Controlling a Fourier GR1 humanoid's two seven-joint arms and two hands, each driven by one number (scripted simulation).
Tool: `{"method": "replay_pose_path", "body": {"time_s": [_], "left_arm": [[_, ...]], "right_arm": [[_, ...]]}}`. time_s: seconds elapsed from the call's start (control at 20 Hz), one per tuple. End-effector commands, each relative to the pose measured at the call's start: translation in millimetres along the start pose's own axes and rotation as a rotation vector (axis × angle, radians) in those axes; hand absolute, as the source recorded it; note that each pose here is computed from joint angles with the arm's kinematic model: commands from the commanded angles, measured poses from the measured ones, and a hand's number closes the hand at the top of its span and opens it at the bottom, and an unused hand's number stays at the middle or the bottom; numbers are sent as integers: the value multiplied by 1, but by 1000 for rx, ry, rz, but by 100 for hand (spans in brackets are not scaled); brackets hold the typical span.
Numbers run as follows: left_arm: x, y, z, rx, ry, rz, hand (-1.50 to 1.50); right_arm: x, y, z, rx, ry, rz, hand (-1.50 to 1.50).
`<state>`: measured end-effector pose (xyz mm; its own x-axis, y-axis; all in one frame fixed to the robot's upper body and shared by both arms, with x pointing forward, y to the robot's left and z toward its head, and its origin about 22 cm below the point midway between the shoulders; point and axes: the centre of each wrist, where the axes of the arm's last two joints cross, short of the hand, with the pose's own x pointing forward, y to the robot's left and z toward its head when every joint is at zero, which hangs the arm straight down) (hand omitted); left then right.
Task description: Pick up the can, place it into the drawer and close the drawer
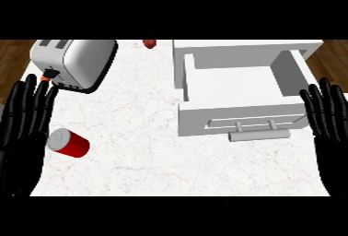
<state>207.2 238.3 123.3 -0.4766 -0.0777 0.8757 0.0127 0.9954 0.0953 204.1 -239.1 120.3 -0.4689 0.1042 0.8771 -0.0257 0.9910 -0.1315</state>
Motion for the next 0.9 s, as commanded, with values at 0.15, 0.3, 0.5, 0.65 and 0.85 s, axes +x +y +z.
{"method": "replay_pose_path", "body": {"time_s": [0.15,0.3,0.5,0.65,0.85], "left_arm": [[-3,54,-8,-43,-54,64,-150],[-29,59,24,32,309,-31,-150],[0,69,20,36,365,-23,-150],[0,87,34,33,368,-37,-150],[33,85,44,34,375,-43,-150]], "right_arm": [[13,-7,-1,-12,-3,-31,-150],[-22,-17,14,-219,235,-1,-150],[-7,-15,24,-250,286,-13,-150],[-1,-37,45,-244,274,5,-150],[-7,-51,70,-238,287,2,-150]]}}
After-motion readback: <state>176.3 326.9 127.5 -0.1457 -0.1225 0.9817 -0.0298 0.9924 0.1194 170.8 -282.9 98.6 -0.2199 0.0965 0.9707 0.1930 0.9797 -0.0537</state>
